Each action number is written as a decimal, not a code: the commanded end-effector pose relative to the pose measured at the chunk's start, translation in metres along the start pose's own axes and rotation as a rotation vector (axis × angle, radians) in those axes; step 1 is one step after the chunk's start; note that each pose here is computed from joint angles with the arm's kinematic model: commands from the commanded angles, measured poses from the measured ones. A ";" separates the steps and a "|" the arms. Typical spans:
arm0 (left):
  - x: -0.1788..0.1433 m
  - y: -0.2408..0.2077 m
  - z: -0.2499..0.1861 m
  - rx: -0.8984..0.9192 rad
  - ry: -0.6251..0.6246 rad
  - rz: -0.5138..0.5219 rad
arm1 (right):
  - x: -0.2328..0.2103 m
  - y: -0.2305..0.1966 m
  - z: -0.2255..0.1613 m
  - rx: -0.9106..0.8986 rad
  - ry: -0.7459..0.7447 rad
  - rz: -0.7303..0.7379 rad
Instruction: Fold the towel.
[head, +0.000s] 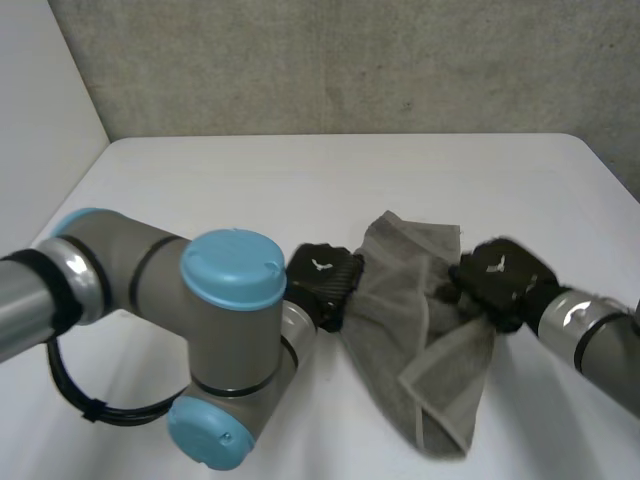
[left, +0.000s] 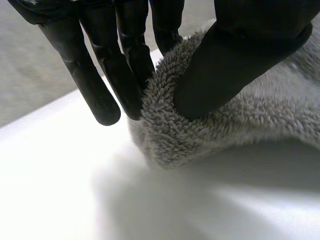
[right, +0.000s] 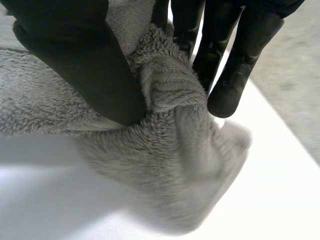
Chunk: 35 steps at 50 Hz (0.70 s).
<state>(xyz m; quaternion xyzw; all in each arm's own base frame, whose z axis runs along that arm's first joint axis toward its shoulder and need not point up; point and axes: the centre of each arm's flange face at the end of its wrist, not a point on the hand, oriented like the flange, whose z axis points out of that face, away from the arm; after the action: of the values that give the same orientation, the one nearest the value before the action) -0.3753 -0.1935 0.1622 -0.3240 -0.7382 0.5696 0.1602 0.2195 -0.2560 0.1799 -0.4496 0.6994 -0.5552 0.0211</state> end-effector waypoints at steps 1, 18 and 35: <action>-0.035 -0.008 -0.034 -0.021 -0.180 -0.019 | 0.046 -0.024 0.015 0.108 0.319 0.218; 0.013 0.011 -0.114 -0.096 -0.015 -0.025 | -0.012 -0.039 0.042 0.082 0.207 0.082; -0.019 -0.063 -0.008 0.183 0.200 0.099 | -0.005 -0.006 0.009 -0.085 0.243 0.049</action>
<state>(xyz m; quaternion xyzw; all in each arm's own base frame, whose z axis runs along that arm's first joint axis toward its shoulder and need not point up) -0.3422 -0.1805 0.2408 -0.2955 -0.7029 0.6220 0.1782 0.2469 -0.2698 0.1744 -0.3709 0.7228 -0.5787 -0.0710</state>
